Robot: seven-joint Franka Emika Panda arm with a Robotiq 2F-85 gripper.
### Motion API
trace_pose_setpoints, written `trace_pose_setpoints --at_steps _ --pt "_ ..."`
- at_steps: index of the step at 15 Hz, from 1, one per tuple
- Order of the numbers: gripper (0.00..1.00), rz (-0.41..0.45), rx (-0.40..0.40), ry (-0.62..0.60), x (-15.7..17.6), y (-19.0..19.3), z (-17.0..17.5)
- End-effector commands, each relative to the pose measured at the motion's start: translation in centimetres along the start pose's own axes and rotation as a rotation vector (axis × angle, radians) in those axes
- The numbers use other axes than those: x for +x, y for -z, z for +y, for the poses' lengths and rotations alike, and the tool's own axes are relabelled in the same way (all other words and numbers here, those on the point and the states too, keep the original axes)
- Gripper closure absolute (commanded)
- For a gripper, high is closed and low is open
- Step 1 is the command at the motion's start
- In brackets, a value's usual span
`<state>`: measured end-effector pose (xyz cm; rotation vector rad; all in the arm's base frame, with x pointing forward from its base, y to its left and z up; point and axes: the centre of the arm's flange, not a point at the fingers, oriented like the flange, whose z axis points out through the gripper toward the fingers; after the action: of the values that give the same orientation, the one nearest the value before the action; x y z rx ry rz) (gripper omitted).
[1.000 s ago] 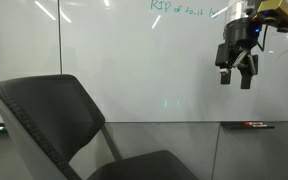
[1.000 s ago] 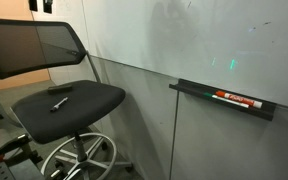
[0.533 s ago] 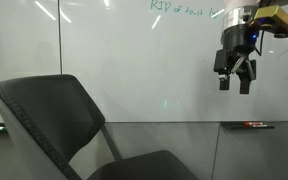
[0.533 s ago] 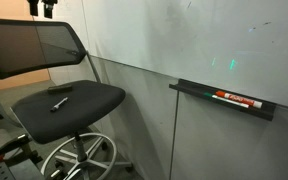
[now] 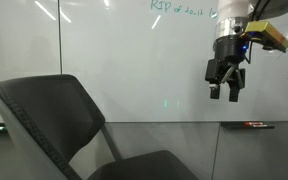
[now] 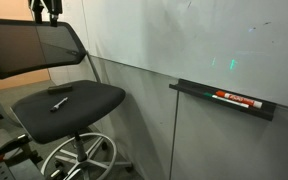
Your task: Use the marker on the chair to draw a smiley face on the whiteboard
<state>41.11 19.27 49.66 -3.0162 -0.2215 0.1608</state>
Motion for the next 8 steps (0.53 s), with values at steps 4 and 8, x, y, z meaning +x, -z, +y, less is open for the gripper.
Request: trace_pose_setpoints --at_steps 4,8 --pt "0.0 -0.019 0.024 0.07 1.5 -3.9 0.5" --pt "0.0 -0.06 0.055 0.139 2.1 -6.7 0.8"
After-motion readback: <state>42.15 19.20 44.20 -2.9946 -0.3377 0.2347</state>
